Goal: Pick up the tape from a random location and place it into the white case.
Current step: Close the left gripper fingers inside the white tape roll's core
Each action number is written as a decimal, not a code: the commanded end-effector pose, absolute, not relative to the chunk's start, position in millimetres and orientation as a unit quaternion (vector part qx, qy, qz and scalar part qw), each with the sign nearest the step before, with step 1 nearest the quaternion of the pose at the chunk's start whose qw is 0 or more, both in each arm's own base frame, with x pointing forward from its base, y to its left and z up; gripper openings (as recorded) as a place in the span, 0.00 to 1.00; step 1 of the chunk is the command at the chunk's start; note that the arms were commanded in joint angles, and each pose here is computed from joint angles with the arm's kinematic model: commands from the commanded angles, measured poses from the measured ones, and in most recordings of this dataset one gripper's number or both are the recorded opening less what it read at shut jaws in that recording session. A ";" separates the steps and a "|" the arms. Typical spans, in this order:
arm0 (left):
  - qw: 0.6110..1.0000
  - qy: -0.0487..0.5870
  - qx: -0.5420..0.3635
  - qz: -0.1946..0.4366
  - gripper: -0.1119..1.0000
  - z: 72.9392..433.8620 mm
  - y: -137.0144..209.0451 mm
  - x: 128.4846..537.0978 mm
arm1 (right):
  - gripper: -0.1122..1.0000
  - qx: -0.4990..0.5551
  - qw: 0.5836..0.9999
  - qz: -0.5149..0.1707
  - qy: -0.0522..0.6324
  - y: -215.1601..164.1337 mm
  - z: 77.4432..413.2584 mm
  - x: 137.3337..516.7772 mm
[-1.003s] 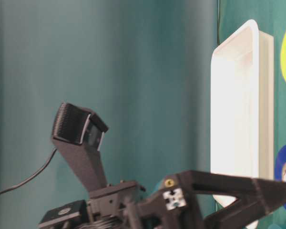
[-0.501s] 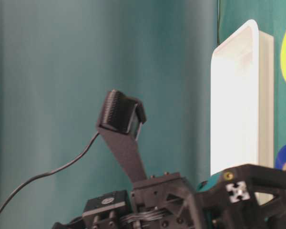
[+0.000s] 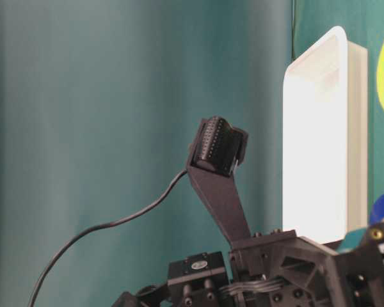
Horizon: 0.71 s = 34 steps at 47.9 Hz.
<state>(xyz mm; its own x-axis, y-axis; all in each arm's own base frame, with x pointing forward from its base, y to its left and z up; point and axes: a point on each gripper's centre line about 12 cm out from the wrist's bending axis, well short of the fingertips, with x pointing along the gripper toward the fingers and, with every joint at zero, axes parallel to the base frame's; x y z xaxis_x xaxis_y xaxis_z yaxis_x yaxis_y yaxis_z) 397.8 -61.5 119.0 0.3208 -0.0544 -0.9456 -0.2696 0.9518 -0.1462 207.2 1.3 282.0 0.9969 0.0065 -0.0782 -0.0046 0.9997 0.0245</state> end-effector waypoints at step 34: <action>0.803 0.575 -0.140 0.063 0.98 114.8 -63.9 395.7 | 0.10 0.012 1.000 0.004 0.027 1.6 292.3 210.4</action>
<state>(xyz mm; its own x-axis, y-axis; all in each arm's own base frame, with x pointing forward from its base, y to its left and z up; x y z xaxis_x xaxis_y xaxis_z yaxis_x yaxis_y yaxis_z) 397.4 -60.8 113.2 0.3252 -0.0544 -0.9441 -0.2692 0.9517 -0.1476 207.2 1.3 282.0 0.9969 0.0065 -0.0782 -0.0046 0.9997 0.0245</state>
